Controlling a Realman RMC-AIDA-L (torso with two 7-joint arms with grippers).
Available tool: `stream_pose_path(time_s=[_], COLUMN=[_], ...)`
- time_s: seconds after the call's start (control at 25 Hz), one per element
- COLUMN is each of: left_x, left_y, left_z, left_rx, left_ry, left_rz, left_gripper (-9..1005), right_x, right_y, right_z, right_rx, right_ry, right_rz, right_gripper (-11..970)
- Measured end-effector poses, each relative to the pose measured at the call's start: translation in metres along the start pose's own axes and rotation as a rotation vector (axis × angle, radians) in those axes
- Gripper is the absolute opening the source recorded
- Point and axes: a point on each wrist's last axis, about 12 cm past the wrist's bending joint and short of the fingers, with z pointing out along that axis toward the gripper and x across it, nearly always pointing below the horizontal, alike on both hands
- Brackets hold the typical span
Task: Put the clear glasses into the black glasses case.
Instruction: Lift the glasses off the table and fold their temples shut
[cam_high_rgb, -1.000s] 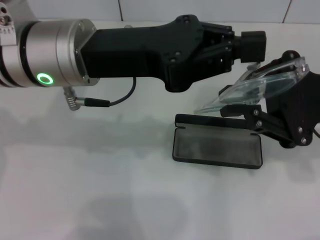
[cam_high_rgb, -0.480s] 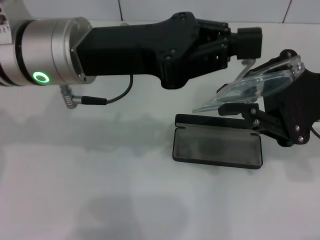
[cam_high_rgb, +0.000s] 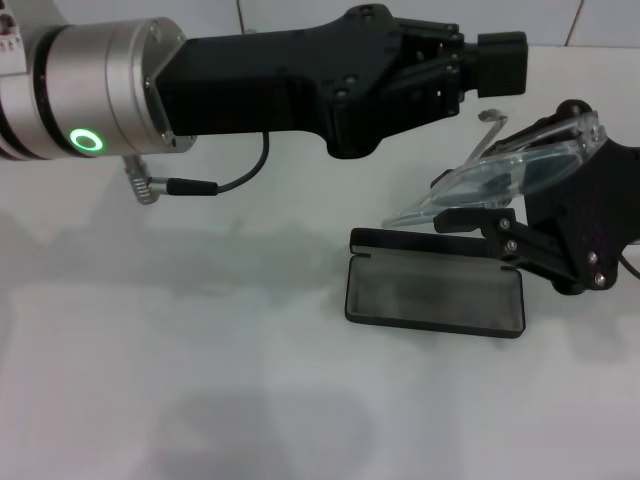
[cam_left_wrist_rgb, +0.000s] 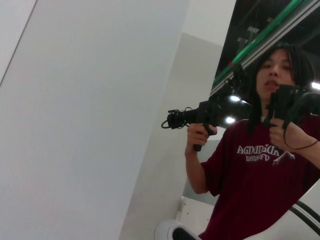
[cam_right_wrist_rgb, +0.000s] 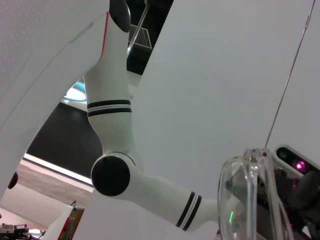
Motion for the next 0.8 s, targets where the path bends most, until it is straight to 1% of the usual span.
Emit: stream_pose_path(time_s=[0.4,0.68,0.8], left_x=[0.0036,0.0042,0.0021], left_y=[-0.0017,-0.0018,-0.0014], left_z=[0.0056,0.0046,0.0011], left_rx=[0.027,0.025,0.013], left_ry=[0.025,0.024,0.009], left_rz=[-0.018,-0.02,-0.01], left_gripper=[58,59,59], right_x=[0.0004,0.0009,0.0013], right_y=[-0.0003,-0.0005,-0.0001], right_z=[-0.0019,-0.002,-0.0015], right_rx=[0.018,0.021,0.017], right_ry=[0.006,0.01,0.01], right_rz=[-0.009,-0.012,-0.009], right_gripper=[141,141,141])
